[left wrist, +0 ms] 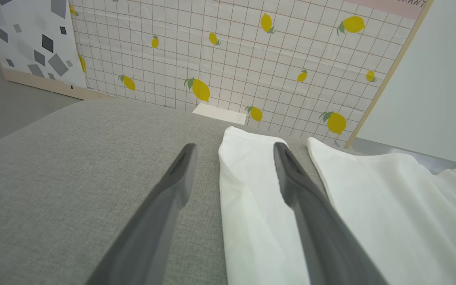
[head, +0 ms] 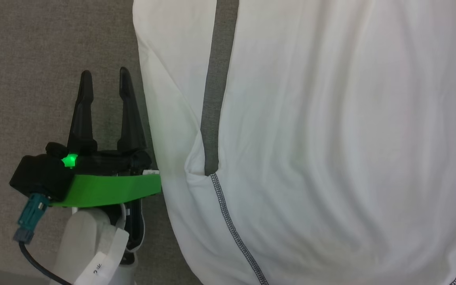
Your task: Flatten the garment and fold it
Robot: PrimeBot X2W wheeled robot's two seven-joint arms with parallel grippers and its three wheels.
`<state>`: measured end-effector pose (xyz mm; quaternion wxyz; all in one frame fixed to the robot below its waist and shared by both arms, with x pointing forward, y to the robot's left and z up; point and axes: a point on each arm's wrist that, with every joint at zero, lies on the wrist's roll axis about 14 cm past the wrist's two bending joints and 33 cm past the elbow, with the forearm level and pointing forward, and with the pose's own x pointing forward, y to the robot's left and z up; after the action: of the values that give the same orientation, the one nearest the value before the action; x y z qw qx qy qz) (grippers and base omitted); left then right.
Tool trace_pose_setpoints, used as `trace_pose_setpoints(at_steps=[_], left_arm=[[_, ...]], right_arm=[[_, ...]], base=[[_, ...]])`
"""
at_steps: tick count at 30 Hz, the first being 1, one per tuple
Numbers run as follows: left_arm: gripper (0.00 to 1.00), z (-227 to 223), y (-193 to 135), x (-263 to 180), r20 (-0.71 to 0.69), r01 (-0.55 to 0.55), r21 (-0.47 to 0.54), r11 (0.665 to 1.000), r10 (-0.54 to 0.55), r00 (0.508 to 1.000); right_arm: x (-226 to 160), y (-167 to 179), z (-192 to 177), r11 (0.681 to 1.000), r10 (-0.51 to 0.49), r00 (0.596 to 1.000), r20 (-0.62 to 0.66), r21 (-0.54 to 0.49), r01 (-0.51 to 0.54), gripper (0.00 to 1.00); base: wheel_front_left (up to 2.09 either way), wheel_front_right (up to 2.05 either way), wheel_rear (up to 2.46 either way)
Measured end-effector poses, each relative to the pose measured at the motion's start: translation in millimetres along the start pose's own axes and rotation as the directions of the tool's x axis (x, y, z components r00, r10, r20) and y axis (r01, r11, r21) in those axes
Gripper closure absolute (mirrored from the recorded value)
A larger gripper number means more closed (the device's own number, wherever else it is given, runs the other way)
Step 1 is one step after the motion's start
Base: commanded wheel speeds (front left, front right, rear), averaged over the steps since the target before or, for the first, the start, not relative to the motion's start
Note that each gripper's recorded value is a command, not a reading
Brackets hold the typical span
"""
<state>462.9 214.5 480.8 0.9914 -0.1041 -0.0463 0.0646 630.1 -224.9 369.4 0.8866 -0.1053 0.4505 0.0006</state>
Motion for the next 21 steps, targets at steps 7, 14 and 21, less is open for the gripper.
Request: trace_pose_setpoints(at_steps=[7,14,21], left_arm=[[0.00,10,-7,-2,0.020,0.019,-0.018,1.000,-0.018,1.000],[0.00,31,-13,-11,0.058,0.038,-0.039,0.999,-0.036,0.998],[0.00,56,-5,-36,0.096,0.014,-0.051,0.999,-0.009,0.995]], right_arm=[[-26,-29,-2,0.995,-0.049,0.997,0.061,0.087,0.044,1.00],[-83,-49,35,0.991,-0.071,0.953,0.295,0.131,0.034,1.00],[-155,-62,45,0.996,-0.068,0.893,0.446,0.086,0.033,1.00]], base=[[0.00,0.00,0.00],[0.00,0.00,0.00],[0.00,0.00,0.00]])
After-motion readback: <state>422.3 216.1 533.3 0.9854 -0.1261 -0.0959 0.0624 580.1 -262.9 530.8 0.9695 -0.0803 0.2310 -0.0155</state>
